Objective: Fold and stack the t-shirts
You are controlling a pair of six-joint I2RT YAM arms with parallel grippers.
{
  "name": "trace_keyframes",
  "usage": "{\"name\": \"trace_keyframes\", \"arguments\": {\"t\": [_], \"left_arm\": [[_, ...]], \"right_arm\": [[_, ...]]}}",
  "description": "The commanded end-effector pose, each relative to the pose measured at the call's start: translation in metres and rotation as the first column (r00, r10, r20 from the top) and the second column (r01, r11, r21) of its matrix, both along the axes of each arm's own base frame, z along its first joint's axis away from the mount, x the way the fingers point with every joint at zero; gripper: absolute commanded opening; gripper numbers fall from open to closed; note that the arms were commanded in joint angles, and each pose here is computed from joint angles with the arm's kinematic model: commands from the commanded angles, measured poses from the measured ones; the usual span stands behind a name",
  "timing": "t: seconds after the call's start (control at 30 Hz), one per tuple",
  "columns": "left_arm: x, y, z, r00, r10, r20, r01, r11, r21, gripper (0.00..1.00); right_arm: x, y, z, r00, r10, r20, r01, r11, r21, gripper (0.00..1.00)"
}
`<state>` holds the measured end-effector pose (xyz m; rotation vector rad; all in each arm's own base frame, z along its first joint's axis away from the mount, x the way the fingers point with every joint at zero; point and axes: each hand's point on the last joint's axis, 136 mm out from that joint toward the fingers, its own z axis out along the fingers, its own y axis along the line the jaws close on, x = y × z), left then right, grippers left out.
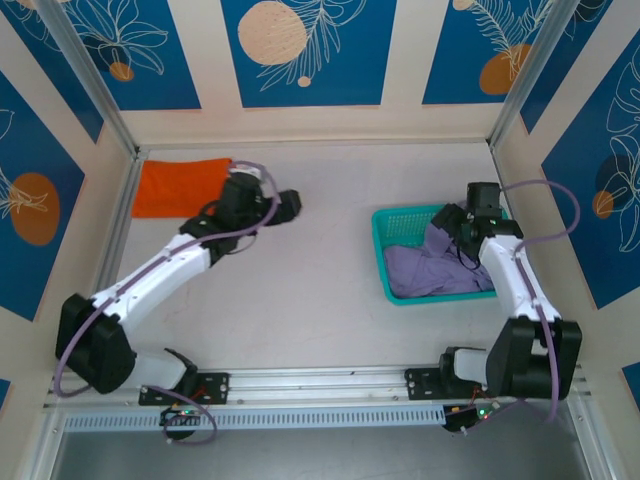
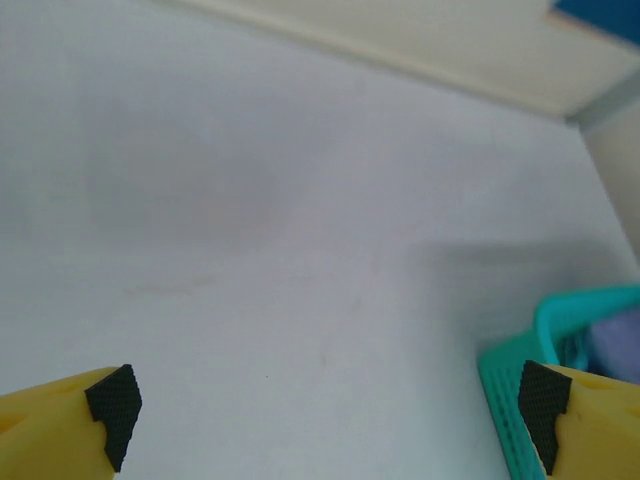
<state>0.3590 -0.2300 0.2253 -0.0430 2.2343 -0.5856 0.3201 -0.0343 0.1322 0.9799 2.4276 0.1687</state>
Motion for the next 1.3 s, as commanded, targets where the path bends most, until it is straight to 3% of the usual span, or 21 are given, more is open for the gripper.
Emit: {"name": "trace_keyframes", "arguments": {"t": [0.0,0.07,0.17,0.3,0.43,0.6,0.77,0.87,1.03,1.1,1.17,1.27], "left_arm": [[-0.022,-0.027,-0.020,0.996,-0.080,-0.042,0.085,0.988,0.129,0.98],[-0.035,-0.042,-0.038,0.987,-0.147,-0.067,0.157,0.971,0.178,0.99],[-0.047,-0.047,-0.065,0.977,-0.185,-0.106,0.206,0.948,0.244,0.99],[-0.051,-0.047,-0.082,0.974,-0.188,-0.123,0.213,0.949,0.231,0.99],[-0.055,-0.054,-0.078,0.968,-0.215,-0.128,0.237,0.954,0.186,1.00],[-0.059,-0.057,-0.060,0.970,-0.219,-0.103,0.231,0.964,0.130,1.00],[-0.055,-0.046,-0.039,0.988,-0.130,-0.085,0.139,0.985,0.106,1.00],[-0.053,-0.041,-0.015,0.994,-0.093,-0.052,0.097,0.992,0.078,1.00],[-0.057,-0.027,0.046,0.997,-0.052,0.061,0.052,0.999,-0.006,1.00],[-0.061,-0.014,0.071,0.993,-0.016,0.119,0.021,0.999,-0.037,1.00],[-0.066,0.005,0.093,0.985,0.041,0.169,-0.031,0.998,-0.062,1.00],[-0.075,0.036,0.113,0.967,0.127,0.223,-0.113,0.991,-0.074,1.00]], "right_arm": [[-0.017,0.010,-0.022,0.984,0.062,-0.166,-0.057,0.998,0.037,0.87],[-0.015,0.013,-0.031,0.974,0.082,-0.210,-0.074,0.996,0.044,0.85],[-0.008,0.019,-0.040,0.967,0.112,-0.229,-0.101,0.993,0.059,0.70],[0.001,0.034,-0.048,0.959,0.167,-0.230,-0.139,0.981,0.134,0.19],[0.010,0.047,-0.011,0.972,0.208,-0.108,-0.194,0.972,0.130,0.00],[0.016,0.075,0.087,0.944,0.309,0.111,-0.316,0.947,0.053,0.00],[0.011,0.112,0.215,0.842,0.425,0.332,-0.412,0.904,-0.112,0.00],[0.001,0.141,0.293,0.728,0.503,0.466,-0.473,0.860,-0.189,0.00],[-0.029,0.203,0.406,0.442,0.622,0.647,-0.608,0.738,-0.294,0.00],[-0.040,0.223,0.433,0.345,0.632,0.694,-0.648,0.696,-0.311,0.00],[-0.041,0.242,0.442,0.289,0.635,0.716,-0.690,0.657,-0.304,0.00],[-0.027,0.267,0.416,0.312,0.662,0.681,-0.751,0.611,-0.250,0.00]]}}
